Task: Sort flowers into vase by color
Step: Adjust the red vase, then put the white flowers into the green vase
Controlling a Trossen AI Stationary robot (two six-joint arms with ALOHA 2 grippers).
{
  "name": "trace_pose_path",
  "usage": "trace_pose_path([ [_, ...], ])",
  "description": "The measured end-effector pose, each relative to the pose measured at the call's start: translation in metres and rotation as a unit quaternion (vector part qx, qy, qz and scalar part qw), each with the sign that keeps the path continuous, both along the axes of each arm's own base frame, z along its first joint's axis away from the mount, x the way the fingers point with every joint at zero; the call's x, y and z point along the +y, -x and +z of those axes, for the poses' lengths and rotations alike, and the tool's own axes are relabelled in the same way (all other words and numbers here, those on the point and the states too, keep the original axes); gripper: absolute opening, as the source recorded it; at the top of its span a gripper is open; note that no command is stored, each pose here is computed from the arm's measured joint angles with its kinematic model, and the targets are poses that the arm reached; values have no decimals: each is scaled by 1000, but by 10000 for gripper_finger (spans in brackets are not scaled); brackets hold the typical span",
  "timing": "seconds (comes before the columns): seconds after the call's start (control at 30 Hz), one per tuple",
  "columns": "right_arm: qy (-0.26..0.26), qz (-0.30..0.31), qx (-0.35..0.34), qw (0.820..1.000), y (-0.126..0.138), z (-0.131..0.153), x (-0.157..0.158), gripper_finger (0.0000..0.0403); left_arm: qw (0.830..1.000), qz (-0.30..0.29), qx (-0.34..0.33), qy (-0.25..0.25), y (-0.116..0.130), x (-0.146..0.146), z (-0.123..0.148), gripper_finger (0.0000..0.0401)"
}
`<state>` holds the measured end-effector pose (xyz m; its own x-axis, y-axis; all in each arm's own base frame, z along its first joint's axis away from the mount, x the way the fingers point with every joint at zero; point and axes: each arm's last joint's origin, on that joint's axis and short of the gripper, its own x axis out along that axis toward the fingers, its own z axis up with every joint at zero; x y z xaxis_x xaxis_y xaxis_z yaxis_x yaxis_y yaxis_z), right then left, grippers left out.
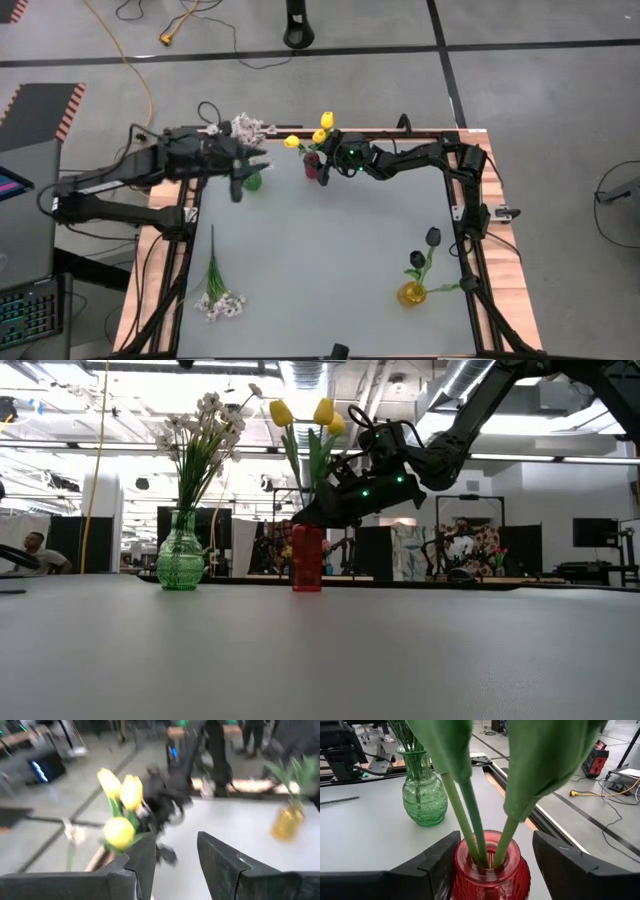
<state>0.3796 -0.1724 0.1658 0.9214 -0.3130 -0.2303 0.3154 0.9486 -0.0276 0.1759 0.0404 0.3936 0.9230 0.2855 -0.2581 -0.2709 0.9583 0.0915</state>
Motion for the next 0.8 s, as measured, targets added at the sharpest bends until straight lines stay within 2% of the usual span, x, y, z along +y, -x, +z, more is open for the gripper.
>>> trace_pose_path([
  [0.1, 0, 0, 0, 1000, 0, 0, 0, 276, 998, -15, 57, 30, 13, -10, -9, 134],
  [0.23, 0, -1, 0, 1000, 0, 0, 0, 276, 986, -33, 149, 69, 25, -22, -26, 134],
  [0.37, 10, -63, 6, 998, -1, 1, 0, 276, 972, -42, 209, 103, 32, -32, -36, 134],
  [0.53, 18, -79, 8, 997, -2, 1, 3, 277, 961, -50, 240, 130, 35, -41, -42, 134],
  [0.8, 22, -76, 11, 997, -3, 1, 3, 276, 955, -68, 250, 144, 35, -51, -43, 134],
])
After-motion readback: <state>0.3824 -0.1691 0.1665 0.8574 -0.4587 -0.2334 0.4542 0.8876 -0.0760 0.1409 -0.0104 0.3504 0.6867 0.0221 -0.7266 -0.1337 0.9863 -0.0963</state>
